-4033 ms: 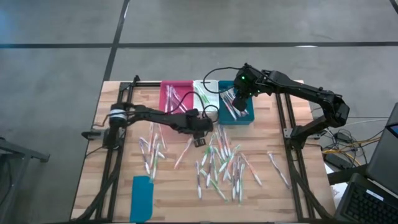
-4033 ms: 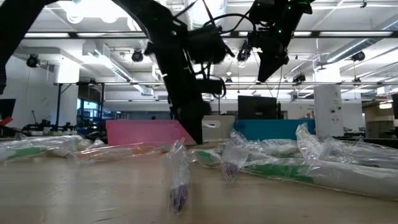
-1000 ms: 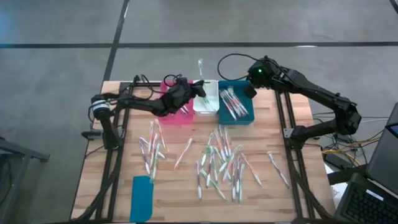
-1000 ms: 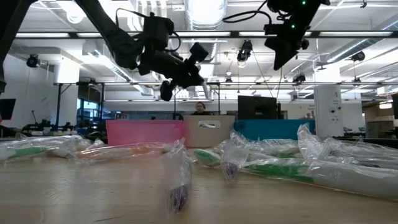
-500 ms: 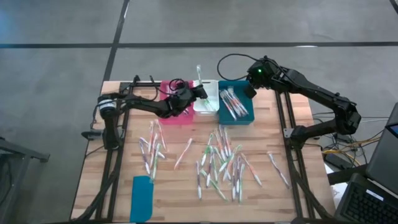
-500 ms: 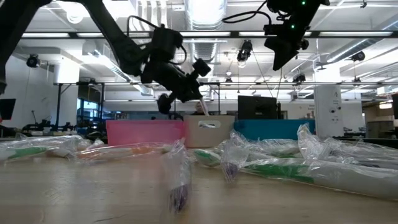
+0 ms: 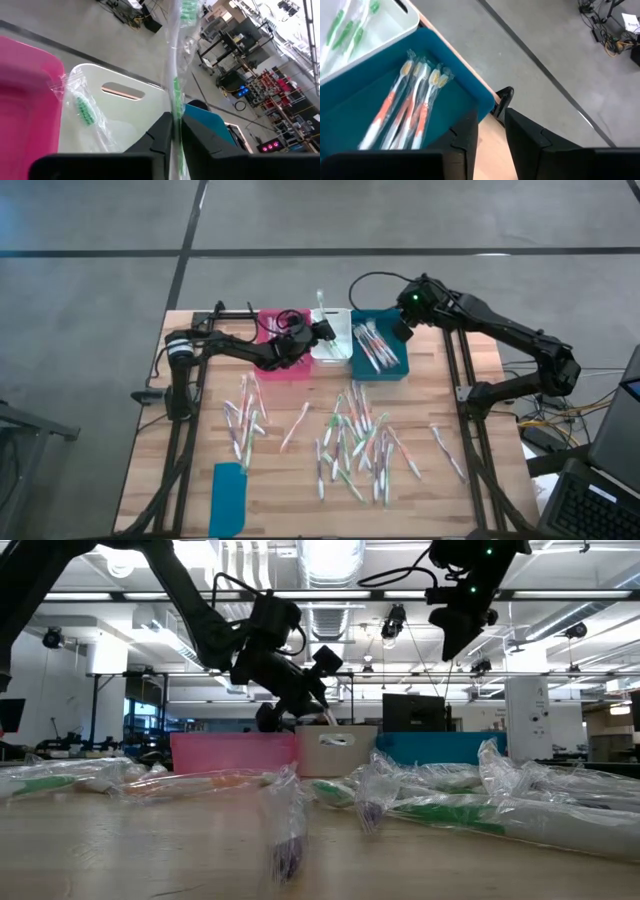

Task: Pick & Place Toothbrushes
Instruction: Put the green toothbrush into the white bin, then put the orange toothbrush into the blue bin

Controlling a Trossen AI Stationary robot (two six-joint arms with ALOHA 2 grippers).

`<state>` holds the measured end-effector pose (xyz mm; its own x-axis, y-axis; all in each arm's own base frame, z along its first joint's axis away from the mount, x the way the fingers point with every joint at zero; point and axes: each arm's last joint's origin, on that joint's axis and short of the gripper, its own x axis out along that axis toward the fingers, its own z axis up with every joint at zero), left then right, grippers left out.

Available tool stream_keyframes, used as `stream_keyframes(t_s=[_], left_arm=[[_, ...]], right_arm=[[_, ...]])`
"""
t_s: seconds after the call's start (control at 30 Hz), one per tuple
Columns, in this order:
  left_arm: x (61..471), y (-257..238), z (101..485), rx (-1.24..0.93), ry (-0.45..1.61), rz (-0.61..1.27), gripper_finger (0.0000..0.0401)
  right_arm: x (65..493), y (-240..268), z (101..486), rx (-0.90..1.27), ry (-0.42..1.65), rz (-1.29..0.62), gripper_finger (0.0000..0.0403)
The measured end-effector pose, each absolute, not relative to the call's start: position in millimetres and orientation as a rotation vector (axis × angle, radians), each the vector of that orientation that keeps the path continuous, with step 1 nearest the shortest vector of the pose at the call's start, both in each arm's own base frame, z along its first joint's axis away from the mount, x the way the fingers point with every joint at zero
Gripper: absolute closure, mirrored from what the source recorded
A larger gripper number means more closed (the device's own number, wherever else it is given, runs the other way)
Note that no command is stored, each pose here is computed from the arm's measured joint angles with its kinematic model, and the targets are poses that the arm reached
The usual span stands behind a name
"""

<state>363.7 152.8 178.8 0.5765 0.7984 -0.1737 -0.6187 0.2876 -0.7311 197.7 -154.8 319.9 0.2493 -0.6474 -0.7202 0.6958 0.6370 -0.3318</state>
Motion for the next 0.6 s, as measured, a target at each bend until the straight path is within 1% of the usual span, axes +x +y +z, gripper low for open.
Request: stream_keyframes(t_s=[0.37,0.6], left_arm=[[361,152,168,-0.957,-0.200,1.009,0.0301],[361,152,172,-0.930,-0.202,0.992,0.0272]], right_arm=[[197,-154,311,0.049,0.986,-0.903,0.0300],[197,-154,311,0.049,0.986,-0.903,0.0323]])
